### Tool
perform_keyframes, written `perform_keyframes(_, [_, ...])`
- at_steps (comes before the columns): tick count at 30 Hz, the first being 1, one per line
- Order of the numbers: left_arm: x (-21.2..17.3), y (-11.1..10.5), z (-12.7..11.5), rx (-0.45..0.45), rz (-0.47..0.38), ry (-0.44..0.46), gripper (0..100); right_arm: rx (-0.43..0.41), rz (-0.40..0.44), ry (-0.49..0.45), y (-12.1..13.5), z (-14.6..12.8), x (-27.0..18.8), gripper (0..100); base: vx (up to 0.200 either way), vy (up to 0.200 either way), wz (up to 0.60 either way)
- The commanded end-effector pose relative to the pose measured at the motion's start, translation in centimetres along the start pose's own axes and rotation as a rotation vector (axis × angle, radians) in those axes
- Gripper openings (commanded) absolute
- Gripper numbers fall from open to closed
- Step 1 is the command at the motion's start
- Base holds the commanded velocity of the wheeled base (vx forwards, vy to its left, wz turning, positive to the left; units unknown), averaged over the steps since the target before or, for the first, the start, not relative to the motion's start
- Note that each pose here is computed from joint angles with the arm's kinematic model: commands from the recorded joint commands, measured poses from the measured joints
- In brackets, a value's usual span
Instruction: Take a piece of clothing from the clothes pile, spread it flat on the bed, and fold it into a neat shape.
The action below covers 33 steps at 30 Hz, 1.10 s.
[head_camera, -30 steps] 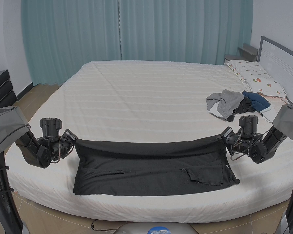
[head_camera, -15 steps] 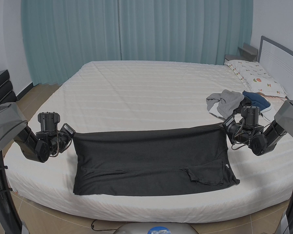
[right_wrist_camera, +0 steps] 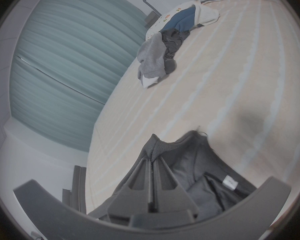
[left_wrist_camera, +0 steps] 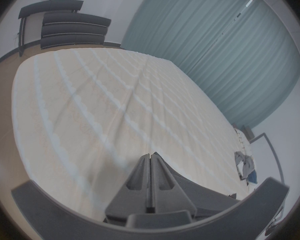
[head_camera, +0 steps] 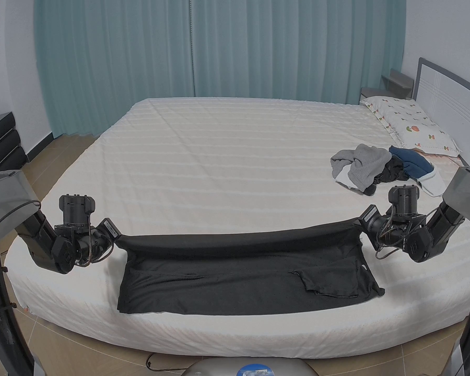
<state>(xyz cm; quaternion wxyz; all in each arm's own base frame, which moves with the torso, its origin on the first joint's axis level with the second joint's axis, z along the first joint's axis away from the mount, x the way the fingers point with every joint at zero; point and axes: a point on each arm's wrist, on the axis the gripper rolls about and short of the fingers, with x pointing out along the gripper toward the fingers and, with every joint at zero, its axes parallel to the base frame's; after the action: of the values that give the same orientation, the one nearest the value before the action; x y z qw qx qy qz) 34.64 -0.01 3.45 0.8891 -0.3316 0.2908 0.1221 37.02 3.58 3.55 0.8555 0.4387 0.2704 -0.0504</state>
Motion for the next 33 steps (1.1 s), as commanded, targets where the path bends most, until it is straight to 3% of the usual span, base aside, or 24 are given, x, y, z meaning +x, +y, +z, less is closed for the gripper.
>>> perform_keyframes(1, [-0.8, 0.9, -1.2, 0.045, 0.032, 0.039, 0, -0.035, -0.055, 0.042, -1.6, -1.2, -0.9, 0, 0.000, 0.000, 0.00])
perform_keyframes(10, [-0.1, 2.2, -3.4, 0.063, 0.086, 0.120, 0, -0.040, -0.130, 0.103, -3.9, -2.9, -0.1, 0, 0.000, 0.000, 0.00])
perform_keyframes(19, [-0.4, 2.4, -4.4, 0.076, 0.097, 0.152, 0, -0.036, -0.150, 0.117, -4.7, -3.2, 0.4, 0, 0.000, 0.000, 0.00])
perform_keyframes(20, [-0.4, 2.4, -4.5, 0.076, 0.099, 0.156, 100, -0.036, -0.153, 0.118, -4.8, -3.3, 0.4, 0, 0.000, 0.000, 0.00])
perform_keyframes(22, [-0.5, 2.4, -4.7, 0.079, 0.099, 0.162, 100, -0.033, -0.154, 0.120, -4.8, -3.4, 0.4, 0, 0.000, 0.000, 0.00])
perform_keyframes(23, [-0.5, 2.3, -4.7, 0.080, 0.098, 0.161, 100, -0.030, -0.151, 0.118, -4.7, -3.3, 0.4, 100, 0.000, 0.000, 0.00])
perform_keyframes(27, [-0.6, 2.2, -4.7, 0.080, 0.093, 0.159, 100, -0.028, -0.135, 0.106, -4.3, -3.0, 0.0, 100, 0.000, 0.000, 0.00])
perform_keyframes(33, [-1.4, 1.9, -3.7, 0.065, 0.077, 0.125, 100, 0.014, -0.044, 0.029, -2.6, -0.9, -3.1, 100, 0.000, 0.000, 0.00])
